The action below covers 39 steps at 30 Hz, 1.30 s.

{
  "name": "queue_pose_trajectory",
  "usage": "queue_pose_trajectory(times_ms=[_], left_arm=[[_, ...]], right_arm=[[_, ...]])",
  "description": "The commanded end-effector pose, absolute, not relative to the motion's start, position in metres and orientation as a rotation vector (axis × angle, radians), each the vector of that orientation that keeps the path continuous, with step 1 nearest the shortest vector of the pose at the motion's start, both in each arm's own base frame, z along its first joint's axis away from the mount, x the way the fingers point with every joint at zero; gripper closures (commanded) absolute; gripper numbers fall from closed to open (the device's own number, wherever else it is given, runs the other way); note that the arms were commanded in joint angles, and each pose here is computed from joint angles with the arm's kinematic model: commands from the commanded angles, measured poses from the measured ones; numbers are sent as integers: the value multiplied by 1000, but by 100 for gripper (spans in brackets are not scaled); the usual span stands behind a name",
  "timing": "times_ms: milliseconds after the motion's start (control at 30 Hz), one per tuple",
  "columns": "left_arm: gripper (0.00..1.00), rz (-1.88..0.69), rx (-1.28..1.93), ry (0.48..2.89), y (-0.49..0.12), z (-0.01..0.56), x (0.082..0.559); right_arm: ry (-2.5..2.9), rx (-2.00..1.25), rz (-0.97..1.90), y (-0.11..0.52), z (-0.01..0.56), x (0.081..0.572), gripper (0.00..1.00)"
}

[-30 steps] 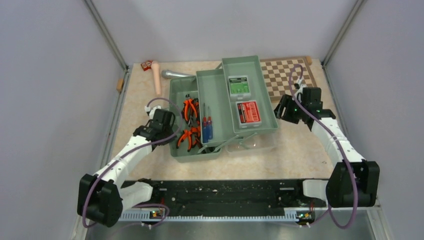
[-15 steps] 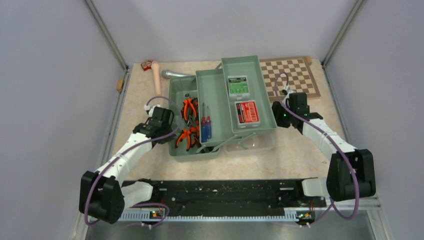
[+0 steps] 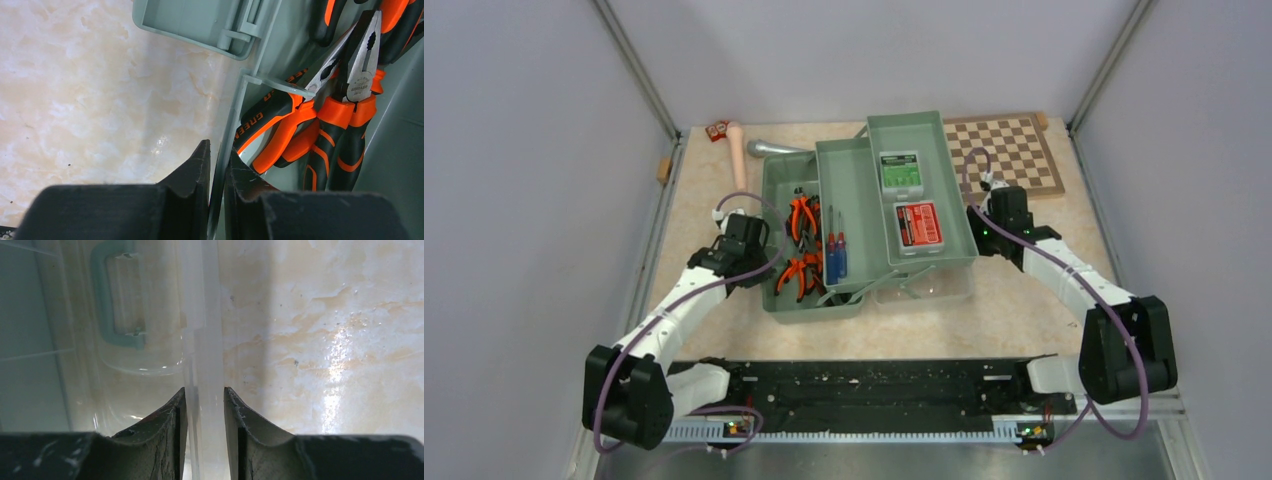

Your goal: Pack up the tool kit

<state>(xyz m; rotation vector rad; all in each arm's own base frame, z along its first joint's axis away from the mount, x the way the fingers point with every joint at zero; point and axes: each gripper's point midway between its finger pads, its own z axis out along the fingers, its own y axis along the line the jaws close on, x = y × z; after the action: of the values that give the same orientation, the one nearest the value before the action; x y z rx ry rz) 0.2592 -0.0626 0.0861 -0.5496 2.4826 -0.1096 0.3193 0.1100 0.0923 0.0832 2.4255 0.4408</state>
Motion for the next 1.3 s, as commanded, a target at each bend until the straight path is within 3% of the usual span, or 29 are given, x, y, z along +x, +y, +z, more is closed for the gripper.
queue_pose_trajectory(times_ms=[0,133,333,1267], left_arm=[[84,-76,-706,2329,-44,99,281],[84,-79,-704,2331,-44,99,281],[84,-125,-680,2328,-50,101,282],[80,-494,-550,2228,-109,148,286]], right_arm=[[2363,49,368,109,102,327,70],[2360,32,359,111,102,329,76],[2316,-16,307,113,126,329,100],[2182,-92,-46,103,225,322,100]])
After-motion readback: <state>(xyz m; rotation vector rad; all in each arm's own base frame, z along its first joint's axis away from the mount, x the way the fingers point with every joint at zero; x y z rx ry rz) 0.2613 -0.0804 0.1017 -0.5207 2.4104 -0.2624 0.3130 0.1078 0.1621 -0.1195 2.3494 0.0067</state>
